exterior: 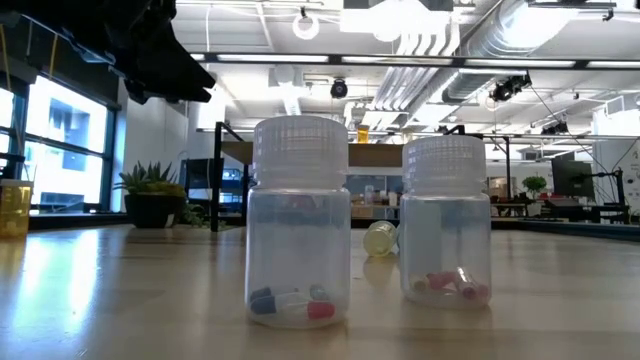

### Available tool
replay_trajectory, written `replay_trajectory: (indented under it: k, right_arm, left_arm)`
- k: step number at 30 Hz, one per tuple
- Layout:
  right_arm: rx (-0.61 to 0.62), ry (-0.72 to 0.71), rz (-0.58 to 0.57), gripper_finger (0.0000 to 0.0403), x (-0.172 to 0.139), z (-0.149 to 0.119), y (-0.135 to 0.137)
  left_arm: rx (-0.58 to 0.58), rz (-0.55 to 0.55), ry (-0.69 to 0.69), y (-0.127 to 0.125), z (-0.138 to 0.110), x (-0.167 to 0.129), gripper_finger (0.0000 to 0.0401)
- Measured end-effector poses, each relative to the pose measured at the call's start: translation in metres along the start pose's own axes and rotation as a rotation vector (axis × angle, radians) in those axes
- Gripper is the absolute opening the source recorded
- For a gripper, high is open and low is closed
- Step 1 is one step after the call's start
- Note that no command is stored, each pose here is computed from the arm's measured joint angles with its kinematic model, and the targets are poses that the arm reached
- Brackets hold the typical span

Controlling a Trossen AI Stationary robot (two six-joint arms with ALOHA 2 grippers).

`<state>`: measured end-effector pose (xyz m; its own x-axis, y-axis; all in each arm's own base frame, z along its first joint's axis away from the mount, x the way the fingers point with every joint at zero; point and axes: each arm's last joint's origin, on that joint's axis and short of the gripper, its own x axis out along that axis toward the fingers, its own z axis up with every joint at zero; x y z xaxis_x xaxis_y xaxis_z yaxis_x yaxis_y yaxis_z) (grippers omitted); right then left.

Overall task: Pick and place medicine bottles onto shelf by color
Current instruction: Put the bottom yellow pill bottle on the shelf aligned with the yellow pill bottle

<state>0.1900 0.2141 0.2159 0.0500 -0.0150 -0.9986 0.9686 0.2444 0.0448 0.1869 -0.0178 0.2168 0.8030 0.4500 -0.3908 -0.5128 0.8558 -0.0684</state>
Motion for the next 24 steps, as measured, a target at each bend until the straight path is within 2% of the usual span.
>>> replay_trajectory:
  k: [8, 16, 24]
  right_arm:
    - [0.043, 0.0, 0.0, 0.0176, 0.017, -0.015, 0.005]
    - [0.046, -0.033, -0.051, 0.0176, 0.037, -0.019, 0.009]
    - [0.108, -0.034, -0.108, 0.0176, 0.049, -0.024, 0.009]
  left_arm:
    - [0.001, 0.0, 0.001, 0.0, 0.0, 0.0, 0.0197]
    - [0.001, 0.0, 0.001, 0.0, 0.0, 0.0, 0.0197]
    - [0.001, 0.0, 0.001, 0.0, 0.0, 0.0, 0.0197]
